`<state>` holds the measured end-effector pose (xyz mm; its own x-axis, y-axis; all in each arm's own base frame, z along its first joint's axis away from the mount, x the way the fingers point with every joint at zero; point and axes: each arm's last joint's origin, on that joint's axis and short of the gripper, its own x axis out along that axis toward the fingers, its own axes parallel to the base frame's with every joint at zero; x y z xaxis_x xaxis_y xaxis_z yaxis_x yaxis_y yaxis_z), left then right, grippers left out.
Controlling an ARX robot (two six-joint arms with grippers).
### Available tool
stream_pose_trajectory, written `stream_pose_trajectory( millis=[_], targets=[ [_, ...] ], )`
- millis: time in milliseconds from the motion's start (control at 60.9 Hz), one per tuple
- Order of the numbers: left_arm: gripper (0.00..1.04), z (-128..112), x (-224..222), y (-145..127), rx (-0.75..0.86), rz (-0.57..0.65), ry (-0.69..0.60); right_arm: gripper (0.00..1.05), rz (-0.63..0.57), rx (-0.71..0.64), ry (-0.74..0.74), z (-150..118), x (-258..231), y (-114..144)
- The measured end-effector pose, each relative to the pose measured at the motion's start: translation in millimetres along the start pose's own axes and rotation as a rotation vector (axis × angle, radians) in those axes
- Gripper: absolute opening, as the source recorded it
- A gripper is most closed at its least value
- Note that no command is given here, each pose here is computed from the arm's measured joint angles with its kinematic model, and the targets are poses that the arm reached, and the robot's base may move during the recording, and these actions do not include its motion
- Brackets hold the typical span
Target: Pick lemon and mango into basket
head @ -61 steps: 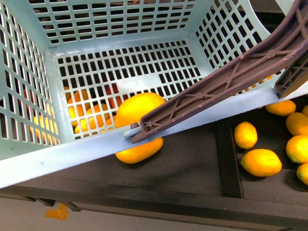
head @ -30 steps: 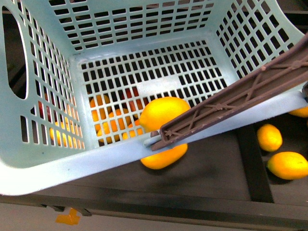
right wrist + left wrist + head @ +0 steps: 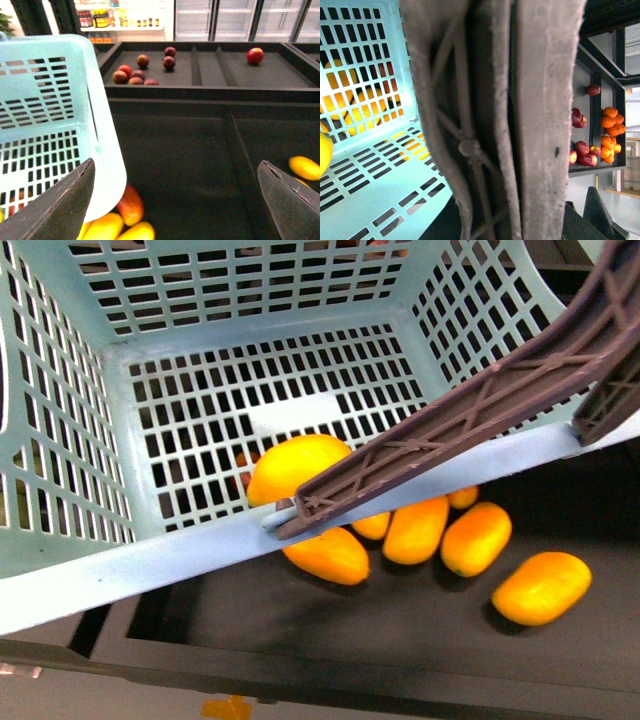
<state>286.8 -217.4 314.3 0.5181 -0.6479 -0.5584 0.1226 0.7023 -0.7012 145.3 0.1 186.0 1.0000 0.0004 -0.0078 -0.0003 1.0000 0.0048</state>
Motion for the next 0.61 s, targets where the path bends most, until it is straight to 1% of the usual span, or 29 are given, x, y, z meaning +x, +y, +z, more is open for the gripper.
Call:
stream_pose_trajectory(
  millis=[279,476,492,525,574,591,607],
  targets=[
    [0.17,-0.3,0.0,-0.4,0.002,-0.002,0.002,0.96,0.001,0.000,0.000,0.0,0.1,0.0],
    [0.17,5.3,-1.8,4.2,-0.001,0.029,-0.038,0.96,0.007,-0.001,0.000,0.1,0.0,0.2],
    [0.17,5.4,-1.9,4.3,0.003,0.031,-0.041,0.96,-0.003,0.008,0.010,-0.6,0.3,0.1],
    [0.17,5.2,-1.8,4.2,0.010,0.030,-0.039,0.96,-0.053,0.046,0.089,-1.6,3.2,-0.2],
    [0.17,4.8,-1.3,4.2,0.012,0.027,-0.033,0.96,-0.140,0.161,0.251,-0.5,11.2,-3.3],
    [0.17,4.6,-1.3,4.1,0.008,0.025,-0.030,0.96,-0.154,0.186,0.281,-0.6,13.3,-4.5],
    [0.17,4.4,-1.2,4.0,0.005,0.023,-0.027,0.96,-0.175,0.238,0.338,-1.8,17.5,-6.8]
  ],
)
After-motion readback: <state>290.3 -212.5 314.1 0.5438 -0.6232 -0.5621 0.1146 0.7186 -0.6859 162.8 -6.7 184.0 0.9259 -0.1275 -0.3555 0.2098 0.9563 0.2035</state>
